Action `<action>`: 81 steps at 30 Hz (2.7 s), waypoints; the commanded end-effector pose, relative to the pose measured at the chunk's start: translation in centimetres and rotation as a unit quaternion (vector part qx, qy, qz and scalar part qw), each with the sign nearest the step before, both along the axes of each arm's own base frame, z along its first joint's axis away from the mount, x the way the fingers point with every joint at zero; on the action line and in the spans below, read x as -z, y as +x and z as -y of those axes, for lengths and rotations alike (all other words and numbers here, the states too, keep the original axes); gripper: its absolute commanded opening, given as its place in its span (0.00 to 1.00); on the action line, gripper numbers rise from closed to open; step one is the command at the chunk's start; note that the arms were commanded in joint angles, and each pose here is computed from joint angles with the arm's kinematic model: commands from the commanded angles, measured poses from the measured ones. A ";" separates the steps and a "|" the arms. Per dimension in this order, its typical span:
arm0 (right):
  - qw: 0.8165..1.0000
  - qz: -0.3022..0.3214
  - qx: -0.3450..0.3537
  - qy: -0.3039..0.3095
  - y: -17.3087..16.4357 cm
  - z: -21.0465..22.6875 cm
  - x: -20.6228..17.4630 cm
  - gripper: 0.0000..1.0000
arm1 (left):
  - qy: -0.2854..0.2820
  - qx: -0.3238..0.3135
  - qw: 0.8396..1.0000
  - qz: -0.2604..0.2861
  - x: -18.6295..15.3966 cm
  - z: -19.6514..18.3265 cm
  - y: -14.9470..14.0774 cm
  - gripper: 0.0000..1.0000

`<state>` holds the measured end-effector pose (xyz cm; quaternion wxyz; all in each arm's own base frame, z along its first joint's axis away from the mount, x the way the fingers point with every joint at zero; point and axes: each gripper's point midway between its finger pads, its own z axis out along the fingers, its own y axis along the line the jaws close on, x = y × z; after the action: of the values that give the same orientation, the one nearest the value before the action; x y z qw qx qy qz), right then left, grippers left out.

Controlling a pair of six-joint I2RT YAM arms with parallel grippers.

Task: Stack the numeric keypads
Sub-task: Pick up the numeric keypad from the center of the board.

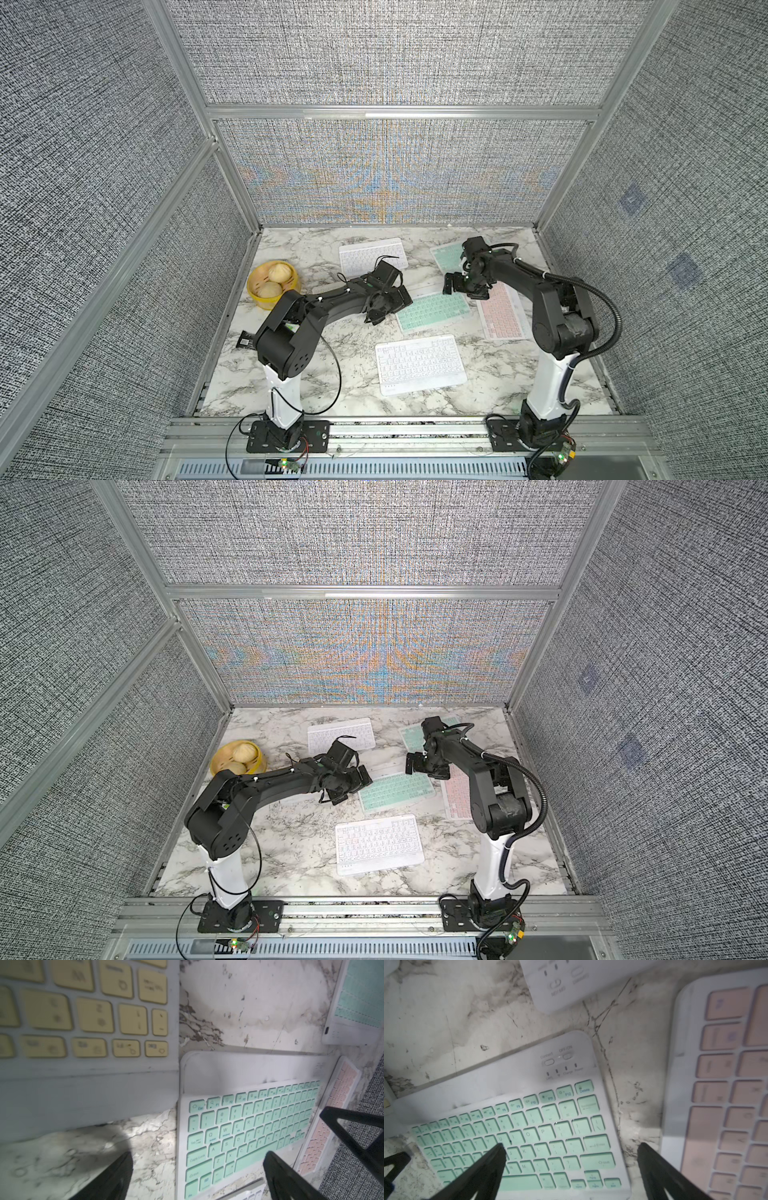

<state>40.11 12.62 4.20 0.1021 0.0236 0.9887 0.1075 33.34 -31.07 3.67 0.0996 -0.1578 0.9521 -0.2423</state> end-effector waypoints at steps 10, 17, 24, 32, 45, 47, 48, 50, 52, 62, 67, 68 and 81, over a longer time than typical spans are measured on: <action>0.998 -0.048 -0.010 0.048 -3.8 -1.7 1.8 0.99 | -0.026 0.018 0.999 -0.027 2.1 3.5 0.1 0.98; 0.987 -0.049 -0.047 0.144 -5.7 -4.7 0.8 0.99 | -0.151 0.064 0.986 0.038 -2.4 7.7 1.0 0.95; 0.974 -0.043 -0.055 0.215 -5.8 -6.3 -0.5 0.99 | -0.228 0.085 0.963 0.116 -8.2 8.8 1.1 0.95; 0.968 -0.038 -0.024 0.248 -4.6 -5.6 -1.3 0.99 | -0.259 0.095 0.952 0.133 -9.5 9.0 0.8 0.94; 0.950 -0.060 0.007 0.306 -3.6 -5.6 -1.0 0.99 | -0.335 0.136 0.915 0.181 -14.2 10.3 0.5 0.88; 0.949 -0.061 0.015 0.308 -3.5 -5.4 -0.8 0.99 | -0.346 0.135 0.911 0.181 -14.5 10.3 0.5 0.87; 0.949 -0.061 0.017 0.308 -3.5 -5.4 -0.8 0.99 | -0.349 0.134 0.910 0.181 -14.6 10.2 0.6 0.86; 0.949 -0.061 0.022 0.309 -3.4 -5.3 -0.8 0.99 | -0.356 0.133 0.907 0.181 -14.9 10.1 0.5 0.85; 0.948 -0.062 0.025 0.311 -3.3 -5.3 -0.7 0.99 | -0.359 0.132 0.906 0.180 -15.1 10.1 0.5 0.83; 0.948 -0.068 0.042 0.307 -3.4 -5.1 0.0 0.99 | -0.367 0.114 0.909 0.164 -14.7 9.3 0.7 0.74; 0.951 -0.071 0.050 0.297 -3.4 -4.7 0.7 0.99 | -0.330 0.111 0.925 0.153 -14.0 8.4 0.6 0.77; 0.951 -0.072 0.051 0.295 -3.4 -4.7 0.8 0.99 | -0.315 0.113 0.931 0.149 -13.7 8.1 0.4 0.78; 0.953 -0.073 0.069 0.285 -2.8 -4.4 1.7 0.99 | -0.200 0.134 0.963 0.116 -12.3 4.7 -1.3 0.96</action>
<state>39.06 17.86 4.76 0.0720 0.0884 0.9036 0.4129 32.80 -36.43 16.54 0.1533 -0.0265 0.8705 -0.4669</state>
